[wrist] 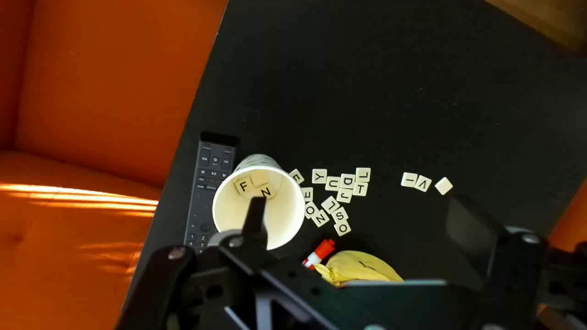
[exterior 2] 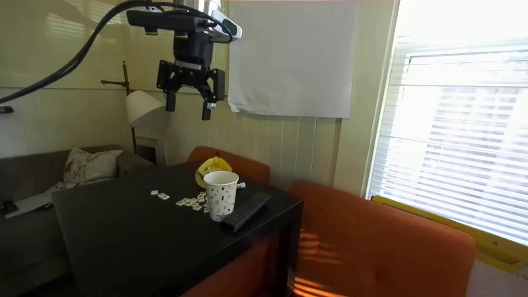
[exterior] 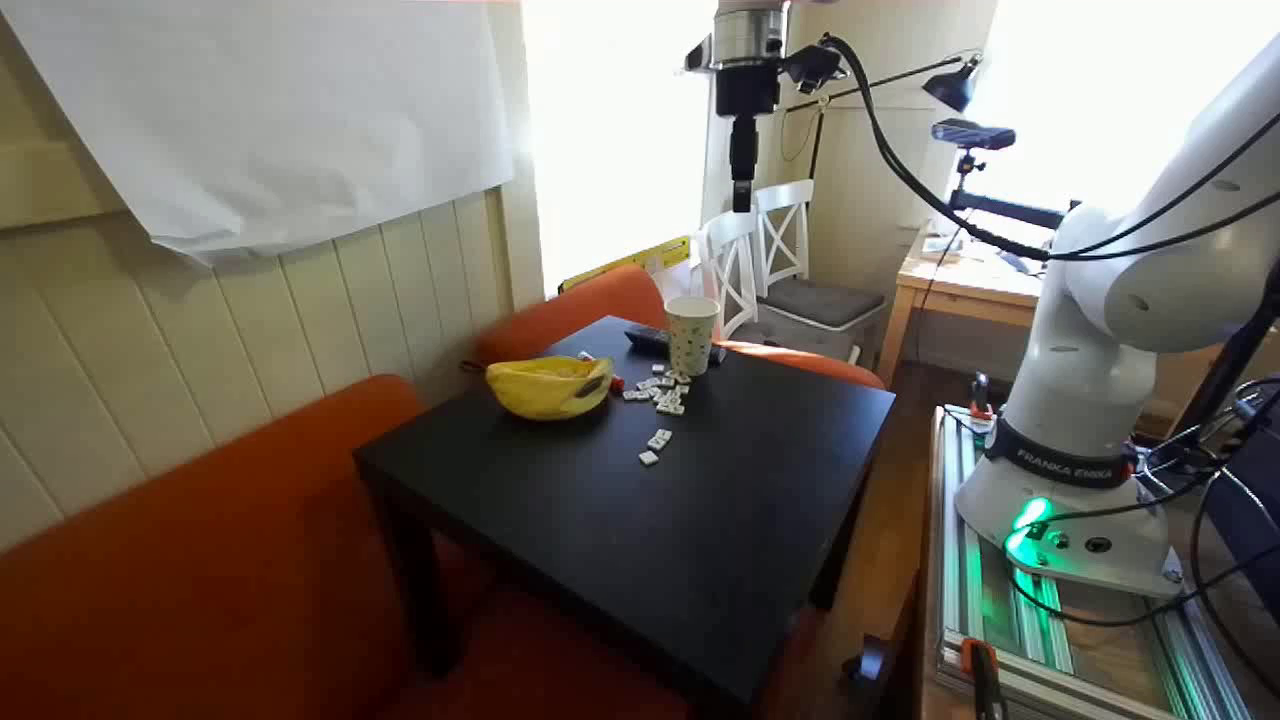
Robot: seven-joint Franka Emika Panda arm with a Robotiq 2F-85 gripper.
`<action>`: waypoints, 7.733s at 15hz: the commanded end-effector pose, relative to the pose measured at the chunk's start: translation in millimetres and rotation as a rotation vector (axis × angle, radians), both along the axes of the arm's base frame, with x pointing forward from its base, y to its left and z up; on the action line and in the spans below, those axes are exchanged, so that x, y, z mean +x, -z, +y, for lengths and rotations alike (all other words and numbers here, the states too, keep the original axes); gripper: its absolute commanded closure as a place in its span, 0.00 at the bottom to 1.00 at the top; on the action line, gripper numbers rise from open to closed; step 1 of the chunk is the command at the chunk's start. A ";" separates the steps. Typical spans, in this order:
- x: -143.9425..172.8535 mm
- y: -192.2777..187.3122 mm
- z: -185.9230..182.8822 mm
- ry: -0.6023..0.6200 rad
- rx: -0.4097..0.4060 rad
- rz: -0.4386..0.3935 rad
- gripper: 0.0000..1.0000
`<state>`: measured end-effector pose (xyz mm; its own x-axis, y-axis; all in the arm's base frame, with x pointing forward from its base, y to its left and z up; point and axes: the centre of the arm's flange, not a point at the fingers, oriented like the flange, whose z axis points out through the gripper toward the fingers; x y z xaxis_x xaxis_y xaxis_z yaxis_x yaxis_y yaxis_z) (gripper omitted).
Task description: Put one letter block in the paper cup
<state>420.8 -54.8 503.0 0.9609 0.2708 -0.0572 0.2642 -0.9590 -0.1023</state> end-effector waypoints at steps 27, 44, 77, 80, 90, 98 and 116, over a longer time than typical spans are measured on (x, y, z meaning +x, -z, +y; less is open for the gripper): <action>-23.4 128.8 121.0 0.010 0.030 -0.162 0.00; -5.7 220.3 136.2 0.052 -0.086 -0.129 0.00; 6.4 263.3 128.8 0.089 -0.031 -0.143 0.49; 8.7 261.0 127.7 0.066 -0.024 -0.144 0.55; -16.0 212.0 132.5 0.059 0.002 -0.127 0.95; -55.5 144.8 100.5 0.370 -0.043 -0.317 0.95; -30.8 144.3 43.8 0.671 -0.293 -0.534 0.46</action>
